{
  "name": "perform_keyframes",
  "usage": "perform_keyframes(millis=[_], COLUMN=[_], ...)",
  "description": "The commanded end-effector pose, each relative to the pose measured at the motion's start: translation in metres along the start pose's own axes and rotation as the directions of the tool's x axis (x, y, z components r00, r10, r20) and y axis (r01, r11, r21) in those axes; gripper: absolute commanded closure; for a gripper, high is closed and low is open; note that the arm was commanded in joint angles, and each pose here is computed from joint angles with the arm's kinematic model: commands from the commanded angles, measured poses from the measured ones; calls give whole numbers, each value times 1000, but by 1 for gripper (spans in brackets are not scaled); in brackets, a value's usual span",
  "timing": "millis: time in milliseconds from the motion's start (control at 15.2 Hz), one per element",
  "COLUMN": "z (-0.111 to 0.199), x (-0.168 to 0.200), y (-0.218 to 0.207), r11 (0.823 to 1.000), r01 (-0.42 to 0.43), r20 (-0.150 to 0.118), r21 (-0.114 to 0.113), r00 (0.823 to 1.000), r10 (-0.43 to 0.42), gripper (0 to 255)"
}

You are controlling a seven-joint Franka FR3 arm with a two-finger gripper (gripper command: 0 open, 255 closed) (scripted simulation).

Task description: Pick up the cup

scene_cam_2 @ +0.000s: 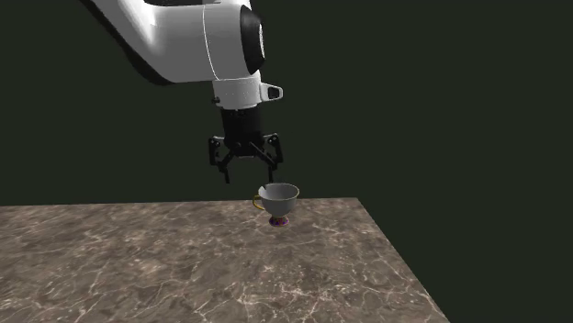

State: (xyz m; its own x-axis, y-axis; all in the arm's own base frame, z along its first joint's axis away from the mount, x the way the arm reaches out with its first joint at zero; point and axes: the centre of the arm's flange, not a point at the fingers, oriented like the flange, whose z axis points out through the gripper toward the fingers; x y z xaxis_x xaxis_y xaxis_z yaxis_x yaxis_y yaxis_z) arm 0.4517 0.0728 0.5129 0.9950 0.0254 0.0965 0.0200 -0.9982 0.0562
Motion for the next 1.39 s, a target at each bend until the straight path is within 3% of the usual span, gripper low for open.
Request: perform_keyframes(millis=[0, 660, 1320], z=[11, 74, 114], x=[22, 137, 134], y=[-3, -22, -25], r11=[1000, 996, 996], r01=[-12, -70, -70], r20=[-1, -5, -5], r21=[-9, -54, -54], r00=[1000, 998, 998], r10=[12, 70, 70], gripper=[0, 0, 0])
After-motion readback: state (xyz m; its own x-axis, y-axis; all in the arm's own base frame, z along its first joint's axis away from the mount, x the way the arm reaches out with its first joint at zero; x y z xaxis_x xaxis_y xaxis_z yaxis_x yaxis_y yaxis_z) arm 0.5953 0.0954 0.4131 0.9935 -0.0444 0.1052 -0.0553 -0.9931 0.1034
